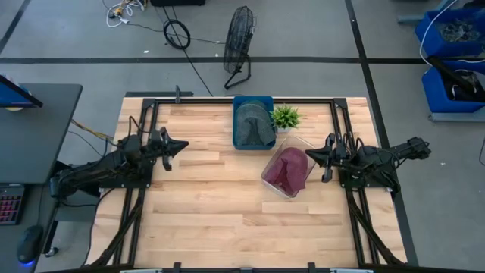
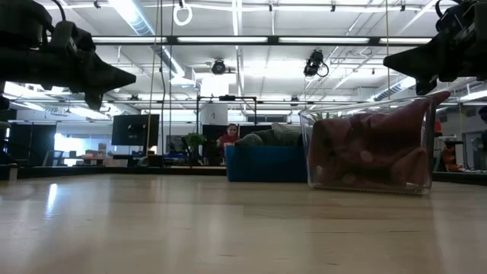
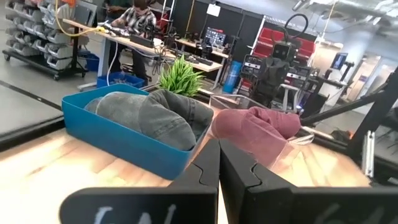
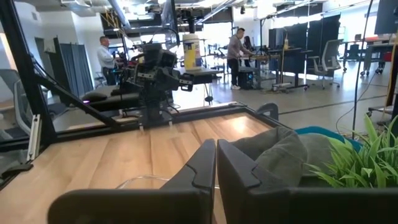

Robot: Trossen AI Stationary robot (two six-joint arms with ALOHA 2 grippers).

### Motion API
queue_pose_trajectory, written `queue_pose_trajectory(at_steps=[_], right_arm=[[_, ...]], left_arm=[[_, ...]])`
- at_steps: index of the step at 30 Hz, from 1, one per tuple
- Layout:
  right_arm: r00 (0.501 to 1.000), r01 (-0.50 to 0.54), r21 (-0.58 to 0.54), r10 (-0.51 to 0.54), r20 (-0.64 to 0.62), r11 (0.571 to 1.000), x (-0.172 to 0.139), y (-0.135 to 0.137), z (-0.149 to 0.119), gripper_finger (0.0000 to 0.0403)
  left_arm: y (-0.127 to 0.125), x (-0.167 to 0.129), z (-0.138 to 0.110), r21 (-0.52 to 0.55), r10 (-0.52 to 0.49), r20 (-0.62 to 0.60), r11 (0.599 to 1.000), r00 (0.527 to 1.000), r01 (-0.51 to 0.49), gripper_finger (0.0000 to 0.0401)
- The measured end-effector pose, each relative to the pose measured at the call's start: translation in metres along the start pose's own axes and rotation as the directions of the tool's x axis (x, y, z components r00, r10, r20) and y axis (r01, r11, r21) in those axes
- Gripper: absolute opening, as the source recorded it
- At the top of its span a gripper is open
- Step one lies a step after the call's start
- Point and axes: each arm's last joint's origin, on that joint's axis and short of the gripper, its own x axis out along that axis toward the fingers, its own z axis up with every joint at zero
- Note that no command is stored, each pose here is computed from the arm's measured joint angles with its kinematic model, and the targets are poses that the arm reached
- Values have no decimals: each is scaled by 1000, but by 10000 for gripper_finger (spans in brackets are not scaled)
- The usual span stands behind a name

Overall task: Pick & Place hat
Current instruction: Return to Home Position

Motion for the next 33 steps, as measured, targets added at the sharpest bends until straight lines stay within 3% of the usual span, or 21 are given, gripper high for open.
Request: queue_pose_trajectory(at_steps=[33], right_arm=[[1000, -2, -1, 2, 1, 1000, 0, 0, 0, 22]], left_arm=[[0, 0, 0, 19, 0, 3, 1000, 1000, 0, 3]])
